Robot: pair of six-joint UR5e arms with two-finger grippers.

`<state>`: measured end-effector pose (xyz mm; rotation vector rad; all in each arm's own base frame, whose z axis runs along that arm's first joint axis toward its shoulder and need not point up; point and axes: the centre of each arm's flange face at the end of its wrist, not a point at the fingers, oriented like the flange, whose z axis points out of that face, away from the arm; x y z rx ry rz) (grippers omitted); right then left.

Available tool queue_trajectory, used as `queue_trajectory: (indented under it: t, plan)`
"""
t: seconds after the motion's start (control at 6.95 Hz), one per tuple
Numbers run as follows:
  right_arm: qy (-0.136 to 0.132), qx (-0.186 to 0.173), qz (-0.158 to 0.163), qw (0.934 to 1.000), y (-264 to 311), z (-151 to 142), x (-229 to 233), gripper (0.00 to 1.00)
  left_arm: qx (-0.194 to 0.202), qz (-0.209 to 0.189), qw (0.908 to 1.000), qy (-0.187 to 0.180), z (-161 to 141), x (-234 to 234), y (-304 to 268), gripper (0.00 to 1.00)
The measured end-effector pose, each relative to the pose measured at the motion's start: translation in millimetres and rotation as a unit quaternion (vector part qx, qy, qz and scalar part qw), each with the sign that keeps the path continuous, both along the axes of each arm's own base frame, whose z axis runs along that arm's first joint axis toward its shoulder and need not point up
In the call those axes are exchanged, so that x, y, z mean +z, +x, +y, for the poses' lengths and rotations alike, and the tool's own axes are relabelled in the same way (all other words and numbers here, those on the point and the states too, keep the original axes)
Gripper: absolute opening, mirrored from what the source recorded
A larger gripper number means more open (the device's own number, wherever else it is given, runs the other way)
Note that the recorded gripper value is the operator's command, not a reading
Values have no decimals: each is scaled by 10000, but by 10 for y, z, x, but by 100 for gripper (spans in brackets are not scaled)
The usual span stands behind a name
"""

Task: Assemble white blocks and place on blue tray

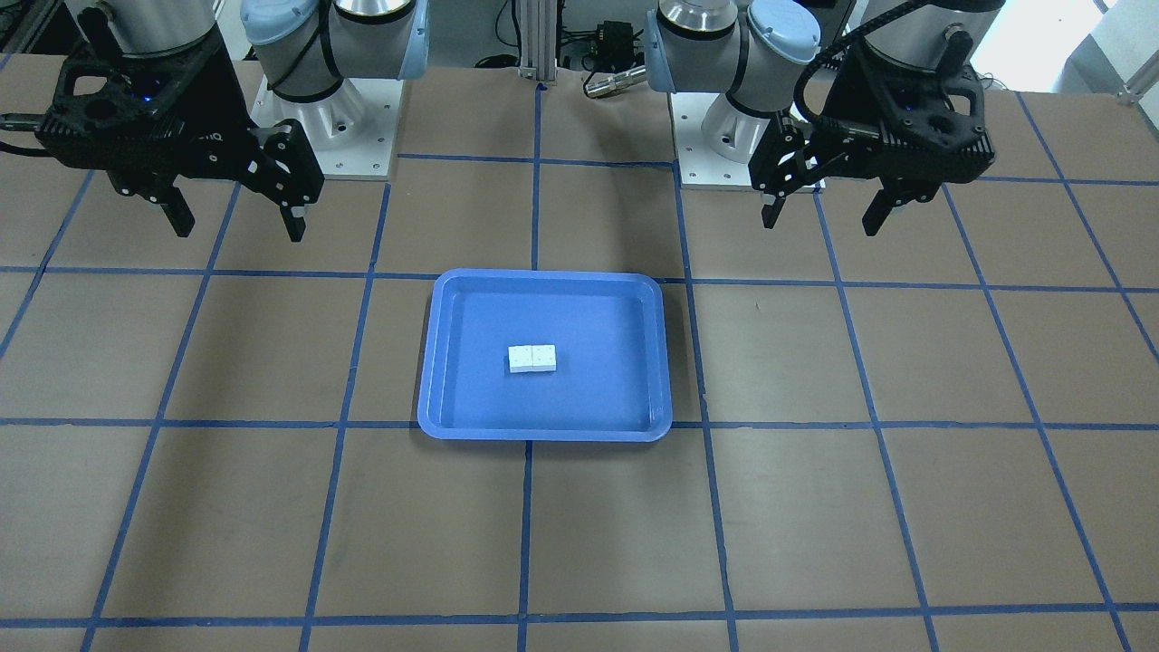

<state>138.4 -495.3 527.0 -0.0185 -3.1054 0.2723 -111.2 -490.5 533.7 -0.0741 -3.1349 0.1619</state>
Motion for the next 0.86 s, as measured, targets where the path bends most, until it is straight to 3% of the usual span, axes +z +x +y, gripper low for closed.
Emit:
queue_trajectory:
  t: [0.86]
  plan:
    - [-74,-5,-3,10000,1,-67,92,100,137,-137,9998,33,-42,-33,105,100]
